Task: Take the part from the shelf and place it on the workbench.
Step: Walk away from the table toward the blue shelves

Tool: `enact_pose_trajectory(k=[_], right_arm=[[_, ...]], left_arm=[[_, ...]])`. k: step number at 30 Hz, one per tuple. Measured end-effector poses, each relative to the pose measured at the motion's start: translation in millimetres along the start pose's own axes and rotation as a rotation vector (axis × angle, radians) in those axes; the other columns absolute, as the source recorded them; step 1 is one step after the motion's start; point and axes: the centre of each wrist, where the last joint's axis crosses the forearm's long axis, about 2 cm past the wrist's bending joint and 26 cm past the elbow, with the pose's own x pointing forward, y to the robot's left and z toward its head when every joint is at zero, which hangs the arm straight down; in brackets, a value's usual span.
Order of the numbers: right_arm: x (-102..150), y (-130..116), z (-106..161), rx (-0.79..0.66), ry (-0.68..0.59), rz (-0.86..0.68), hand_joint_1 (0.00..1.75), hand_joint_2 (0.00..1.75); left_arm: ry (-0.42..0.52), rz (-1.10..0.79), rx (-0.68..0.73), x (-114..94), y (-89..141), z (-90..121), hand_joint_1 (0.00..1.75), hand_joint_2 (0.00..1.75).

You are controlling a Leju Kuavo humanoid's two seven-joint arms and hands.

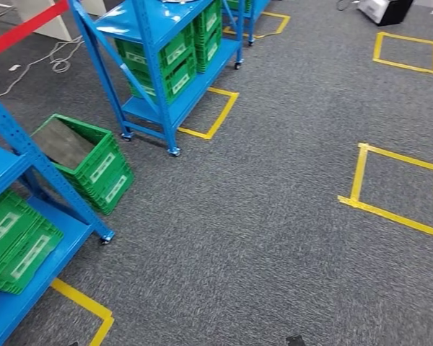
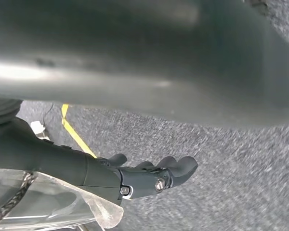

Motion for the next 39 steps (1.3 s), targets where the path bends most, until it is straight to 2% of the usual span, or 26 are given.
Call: enact_pose_trajectory(k=[8, 20, 30, 39], right_arm=[[-0.1, -0.1, 0.1, -0.012, -0.018, -0.009, 0.0, 0.0], [-18.3, 3.4, 8.4, 0.012, 0.075, -0.005, 0.0, 0.0], [-11.6, 0.7, 4.4, -0.004, -0.009, -0.025, 0.0, 0.0], [-6.3, -0.6, 1.7, -0.004, -0.019, -0.029, 0.0, 0.0]], left_arm=[[0.065, -0.053, -0.005, -5.3, -0.5, 4.2, 0.0, 0.0], [-0.029, -0.051, -0.076, 1.8, -2.0, -0.8, 0.0, 0.0], [0.028, -0.055, -0.044, -1.7, -2.5, 2.2, 0.0, 0.0], [0.047, -0.05, -0.019, -3.0, 1.9, 1.5, 0.0, 0.0]])
